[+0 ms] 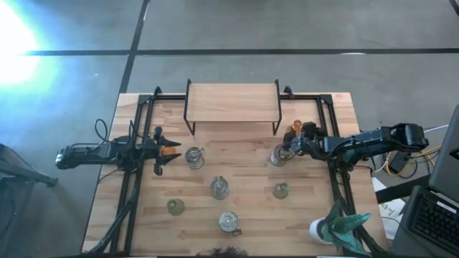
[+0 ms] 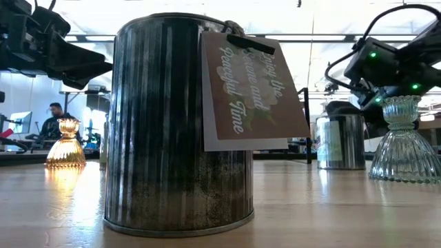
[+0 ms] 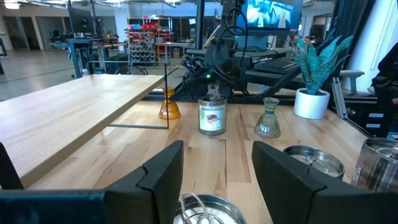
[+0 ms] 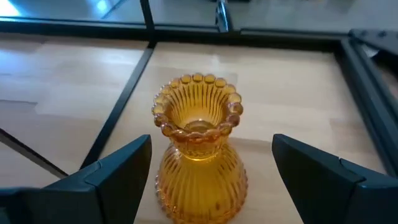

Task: Pick & Place candle stick holders
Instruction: Put the right orange candle holder on the top right side of the shelf

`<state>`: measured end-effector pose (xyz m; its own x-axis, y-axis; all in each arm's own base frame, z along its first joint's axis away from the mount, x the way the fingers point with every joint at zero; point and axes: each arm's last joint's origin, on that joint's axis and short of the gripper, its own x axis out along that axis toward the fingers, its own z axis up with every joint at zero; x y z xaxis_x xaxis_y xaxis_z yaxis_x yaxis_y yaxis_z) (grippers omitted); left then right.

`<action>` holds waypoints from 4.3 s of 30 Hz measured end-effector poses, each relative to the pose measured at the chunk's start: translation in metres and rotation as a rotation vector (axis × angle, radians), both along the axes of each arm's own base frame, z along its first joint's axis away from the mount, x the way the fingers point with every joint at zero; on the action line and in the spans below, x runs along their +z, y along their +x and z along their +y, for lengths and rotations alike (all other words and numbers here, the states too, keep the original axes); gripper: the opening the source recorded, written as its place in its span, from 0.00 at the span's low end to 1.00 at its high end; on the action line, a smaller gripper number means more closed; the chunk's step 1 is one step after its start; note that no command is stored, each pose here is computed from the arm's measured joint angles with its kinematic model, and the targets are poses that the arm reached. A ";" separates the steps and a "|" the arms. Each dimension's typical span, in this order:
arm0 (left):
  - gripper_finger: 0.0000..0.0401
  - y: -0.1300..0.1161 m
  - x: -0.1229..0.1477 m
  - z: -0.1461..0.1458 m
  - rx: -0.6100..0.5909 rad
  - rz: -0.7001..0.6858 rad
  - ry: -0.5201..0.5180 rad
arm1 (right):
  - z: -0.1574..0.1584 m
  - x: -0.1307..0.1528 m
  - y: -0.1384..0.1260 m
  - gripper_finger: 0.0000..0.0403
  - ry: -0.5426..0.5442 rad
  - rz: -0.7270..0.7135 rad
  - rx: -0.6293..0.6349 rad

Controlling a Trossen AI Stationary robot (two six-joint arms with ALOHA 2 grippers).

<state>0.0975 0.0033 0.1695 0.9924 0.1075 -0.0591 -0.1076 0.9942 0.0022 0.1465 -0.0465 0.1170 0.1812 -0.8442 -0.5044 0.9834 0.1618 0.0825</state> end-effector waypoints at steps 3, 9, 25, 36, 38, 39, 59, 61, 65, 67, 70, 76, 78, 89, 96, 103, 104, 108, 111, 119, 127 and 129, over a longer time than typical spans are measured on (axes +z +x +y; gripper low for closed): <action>0.49 0.000 0.000 0.000 0.000 0.000 0.000 | -0.004 0.000 0.002 0.78 0.035 -0.019 0.013; 0.49 0.000 0.000 0.000 0.000 0.000 0.000 | -0.009 0.001 0.002 0.71 0.035 -0.007 0.020; 0.49 0.000 0.000 0.000 0.000 0.000 0.000 | -0.022 -0.006 -0.005 0.59 0.038 -0.017 0.037; 0.49 0.000 0.000 0.000 -0.001 0.000 0.000 | -0.032 -0.006 -0.009 0.52 0.046 -0.033 -0.019; 0.49 0.000 0.000 0.000 0.000 0.000 0.000 | -0.032 -0.005 -0.008 0.47 0.047 -0.035 -0.017; 0.49 0.000 0.000 0.000 0.000 0.000 0.000 | -0.033 -0.004 -0.008 0.44 0.045 -0.037 -0.016; 0.49 0.000 0.000 0.000 0.000 0.000 0.000 | -0.038 0.016 0.007 0.30 0.022 -0.003 0.035; 0.49 0.000 0.000 0.000 0.000 0.000 0.000 | -0.038 0.016 0.007 0.30 0.022 -0.006 0.032; 0.49 0.000 0.000 0.000 0.000 0.000 0.000 | -0.038 0.017 0.007 0.30 0.020 -0.014 0.030; 0.49 0.000 0.000 0.000 0.000 0.000 0.000 | -0.038 0.020 0.006 0.30 0.014 -0.023 0.031; 0.49 0.000 0.000 0.000 0.000 0.000 0.000 | -0.038 0.028 0.007 0.30 -0.012 -0.036 0.049; 0.49 0.000 0.000 0.000 0.000 0.000 0.000 | -0.037 0.057 0.005 0.30 -0.031 0.018 0.079; 0.49 0.000 0.000 0.000 0.000 0.000 0.000 | -0.036 0.070 0.002 0.30 -0.026 0.051 0.087; 0.49 0.000 0.000 0.000 0.000 0.000 0.000 | -0.034 0.181 -0.003 0.30 -0.186 -0.059 0.152; 0.49 0.000 0.000 0.000 0.000 0.000 0.000 | -0.041 0.247 0.019 0.30 -0.232 -0.127 0.331; 0.49 0.000 0.000 0.000 0.000 0.000 0.000 | -0.079 0.270 0.061 0.30 -0.209 -0.047 0.453; 0.49 0.000 0.000 0.000 0.000 0.000 0.000 | -0.088 0.268 0.066 0.30 -0.187 -0.049 0.471; 0.49 0.000 0.000 0.000 -0.001 0.000 0.000 | -0.122 0.255 0.084 0.30 -0.115 -0.079 0.529; 0.49 0.000 0.000 0.000 0.000 0.000 0.000 | -0.145 0.247 0.095 0.30 -0.110 -0.112 0.569; 0.49 0.000 0.000 0.000 0.000 0.000 0.000 | -0.176 0.221 0.113 0.30 -0.062 -0.036 0.602; 0.49 0.000 0.000 0.000 0.000 0.000 0.000 | -0.184 0.200 0.122 0.30 -0.033 0.041 0.632; 0.49 0.000 0.000 0.000 0.000 0.000 0.000 | -0.187 0.198 0.121 0.30 -0.033 0.051 0.632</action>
<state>0.0975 0.0033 0.1695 0.9925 0.1074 -0.0586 -0.1075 0.9942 0.0022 0.2680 -0.2333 0.3147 0.6262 -0.5971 -0.5014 0.6996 0.7141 0.0234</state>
